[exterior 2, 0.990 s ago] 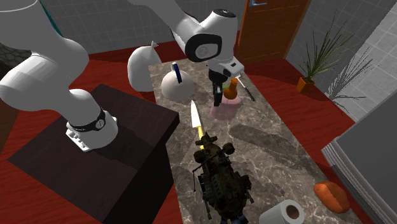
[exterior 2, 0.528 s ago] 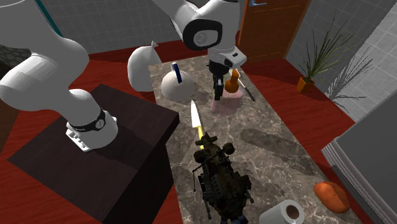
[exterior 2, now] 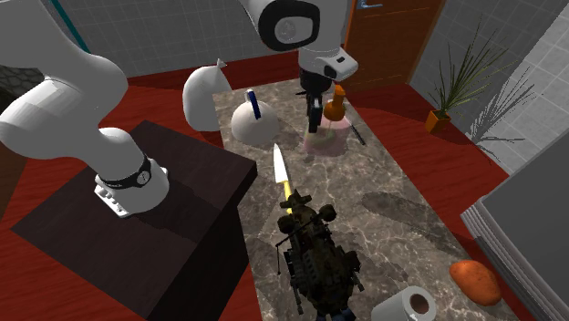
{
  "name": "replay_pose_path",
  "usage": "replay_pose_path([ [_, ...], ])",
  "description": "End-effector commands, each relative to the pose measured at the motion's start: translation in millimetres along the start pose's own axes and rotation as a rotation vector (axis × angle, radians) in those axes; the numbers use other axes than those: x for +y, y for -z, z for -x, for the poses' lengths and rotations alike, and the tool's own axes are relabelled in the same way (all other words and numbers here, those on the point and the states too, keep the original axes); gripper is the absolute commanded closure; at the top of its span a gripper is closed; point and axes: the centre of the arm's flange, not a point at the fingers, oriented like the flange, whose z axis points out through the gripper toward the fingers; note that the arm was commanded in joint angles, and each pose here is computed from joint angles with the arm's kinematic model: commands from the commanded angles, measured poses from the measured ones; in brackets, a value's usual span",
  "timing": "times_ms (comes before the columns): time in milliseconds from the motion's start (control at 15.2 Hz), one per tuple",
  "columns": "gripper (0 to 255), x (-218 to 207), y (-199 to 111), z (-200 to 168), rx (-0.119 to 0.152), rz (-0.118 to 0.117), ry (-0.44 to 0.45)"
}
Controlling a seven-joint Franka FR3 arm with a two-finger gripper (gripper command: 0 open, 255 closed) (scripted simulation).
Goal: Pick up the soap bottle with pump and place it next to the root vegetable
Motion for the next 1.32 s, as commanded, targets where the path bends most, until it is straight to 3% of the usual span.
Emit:
replay_pose_path([
  [0, 255, 1, 10, 0, 0.000, 0.000, 0.000],
  [1254, 255, 5, 110, 0, 0.000, 0.000, 0.000],
])
